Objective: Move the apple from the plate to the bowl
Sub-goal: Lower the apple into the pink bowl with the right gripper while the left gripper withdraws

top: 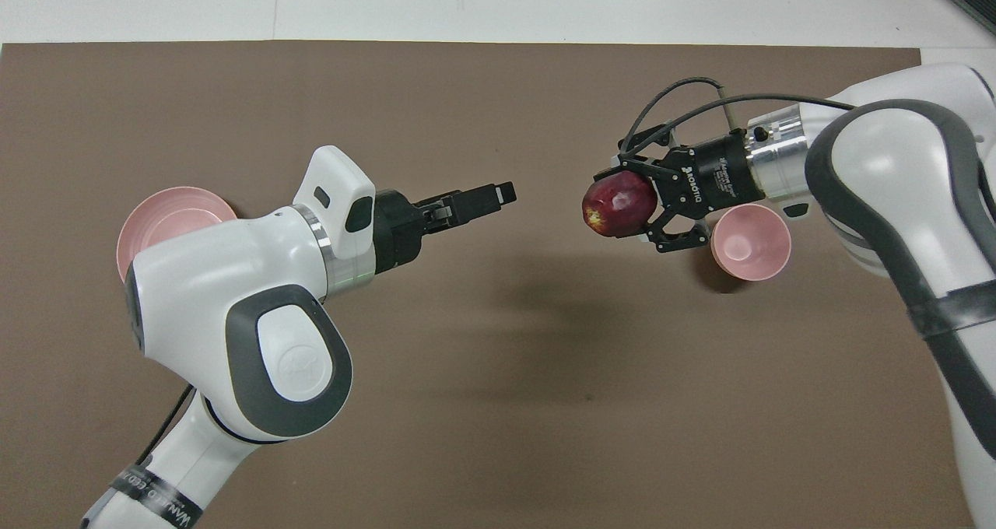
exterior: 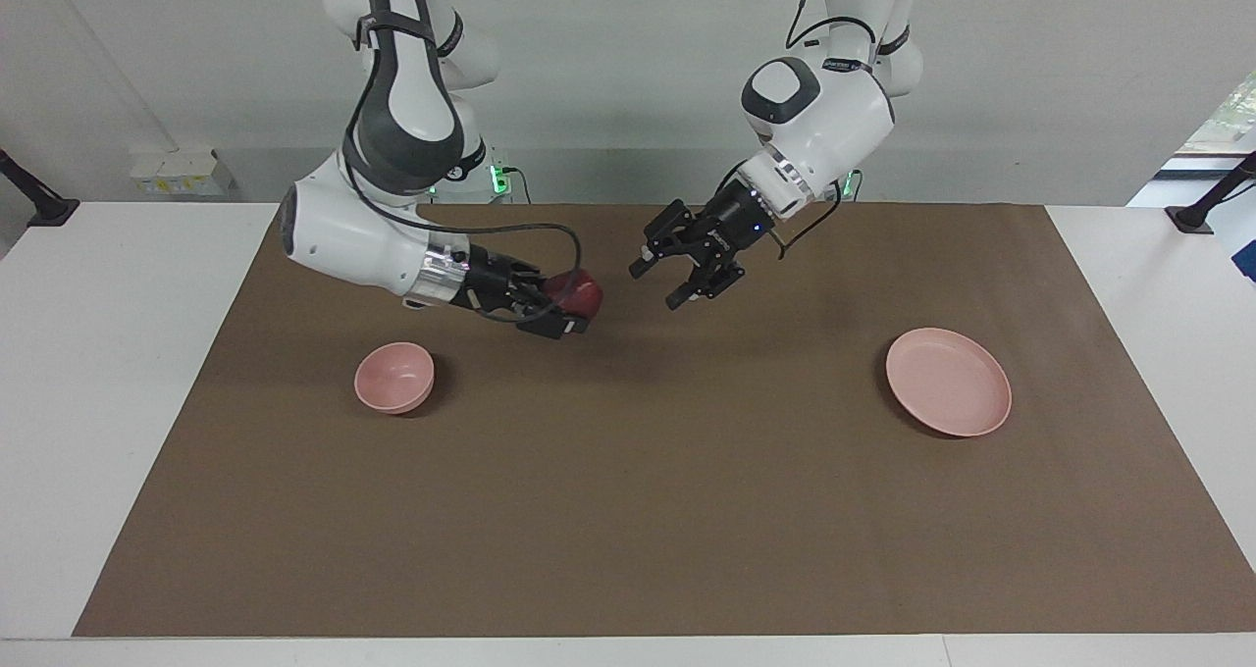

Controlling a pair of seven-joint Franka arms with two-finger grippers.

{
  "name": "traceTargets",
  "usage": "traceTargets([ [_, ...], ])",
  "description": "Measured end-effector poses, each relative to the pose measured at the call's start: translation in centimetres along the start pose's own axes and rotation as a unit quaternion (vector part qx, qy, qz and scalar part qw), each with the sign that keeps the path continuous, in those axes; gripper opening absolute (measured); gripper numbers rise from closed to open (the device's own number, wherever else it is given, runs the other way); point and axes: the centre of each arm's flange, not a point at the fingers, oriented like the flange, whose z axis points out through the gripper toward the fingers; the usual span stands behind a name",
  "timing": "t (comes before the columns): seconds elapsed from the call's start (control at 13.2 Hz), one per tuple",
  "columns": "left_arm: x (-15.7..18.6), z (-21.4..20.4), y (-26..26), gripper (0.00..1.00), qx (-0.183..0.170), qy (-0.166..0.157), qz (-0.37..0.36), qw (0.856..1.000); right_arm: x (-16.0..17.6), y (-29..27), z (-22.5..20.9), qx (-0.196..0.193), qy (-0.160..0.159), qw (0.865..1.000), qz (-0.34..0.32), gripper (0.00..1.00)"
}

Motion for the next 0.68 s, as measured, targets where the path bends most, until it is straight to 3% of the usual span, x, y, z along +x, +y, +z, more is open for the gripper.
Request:
traceTargets([
  [0.15,-0.2,0.0,0.3,0.93,0.001,-0.002,0.004,1.0,1.7,1.4,-0.9,-0.044,0.042,0.996,-0.057,0.75],
  [0.23,-0.2,-0.1,0.5,1.0,0.003,-0.001,0.009,1.0,2.7,2.3,-1.1,-0.08,0.068,0.99,-0.097,0.75],
  [0.3,-0.2,-0.3,0.7,1.0,0.007,0.0,0.014,1.0,3.7,3.2,-1.6,-0.114,0.089,0.98,-0.136,0.75],
  [0.53,1.1,-1.4,-0.3,1.0,0.037,-0.001,0.044,0.998,6.7,5.8,-2.9,-0.225,0.152,0.93,-0.249,0.75],
  [0.68,1.8,-1.8,-1.1,1.0,0.071,-0.019,0.072,0.995,8.6,7.2,-2.8,-0.265,0.182,0.896,-0.307,0.75],
])
